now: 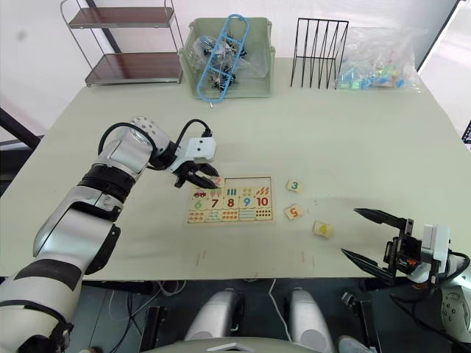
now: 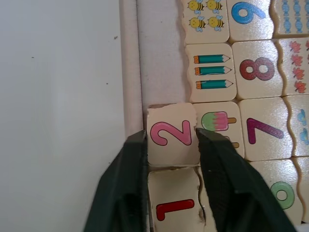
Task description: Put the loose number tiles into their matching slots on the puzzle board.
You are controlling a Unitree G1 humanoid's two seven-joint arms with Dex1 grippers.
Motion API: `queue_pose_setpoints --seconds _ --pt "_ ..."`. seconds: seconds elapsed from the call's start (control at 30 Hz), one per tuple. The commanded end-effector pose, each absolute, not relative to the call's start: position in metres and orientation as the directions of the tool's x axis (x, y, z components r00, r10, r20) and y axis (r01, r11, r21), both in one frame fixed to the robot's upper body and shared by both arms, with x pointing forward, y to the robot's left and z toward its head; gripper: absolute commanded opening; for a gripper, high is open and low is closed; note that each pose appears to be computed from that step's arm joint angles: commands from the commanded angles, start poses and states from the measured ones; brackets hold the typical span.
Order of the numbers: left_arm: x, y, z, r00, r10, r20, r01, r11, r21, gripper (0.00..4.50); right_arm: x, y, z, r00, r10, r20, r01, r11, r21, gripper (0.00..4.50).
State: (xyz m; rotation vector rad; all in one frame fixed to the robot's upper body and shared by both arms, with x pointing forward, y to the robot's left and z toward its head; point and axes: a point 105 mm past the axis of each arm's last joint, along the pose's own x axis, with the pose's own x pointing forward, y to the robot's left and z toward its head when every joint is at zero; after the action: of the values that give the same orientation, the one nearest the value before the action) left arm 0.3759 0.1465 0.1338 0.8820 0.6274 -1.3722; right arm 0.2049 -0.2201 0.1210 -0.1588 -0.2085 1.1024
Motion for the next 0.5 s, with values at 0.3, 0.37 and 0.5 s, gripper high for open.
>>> queue_pose_setpoints --seconds 0.3,0.37,0.5 --pt "0.377 0.147 0.159 0.131 -0.59 -0.797 0.983 -0.024 0.18 4.43 0.205 -0.218 0.126 0.426 0.9 0.091 -0.864 0.434 -0.257 4.5" --pt "0.379 0.148 0.164 0.14 -0.607 -0.783 0.982 -0.014 0.187 4.43 0.204 -0.218 0.125 0.426 0.9 0.092 -0.864 0.434 -0.256 4.5" --pt "0.38 0.149 0.171 0.157 -0.643 -0.749 0.978 -0.007 0.21 4.43 0.203 -0.218 0.125 0.427 0.899 0.092 -0.863 0.436 -0.254 4.5"
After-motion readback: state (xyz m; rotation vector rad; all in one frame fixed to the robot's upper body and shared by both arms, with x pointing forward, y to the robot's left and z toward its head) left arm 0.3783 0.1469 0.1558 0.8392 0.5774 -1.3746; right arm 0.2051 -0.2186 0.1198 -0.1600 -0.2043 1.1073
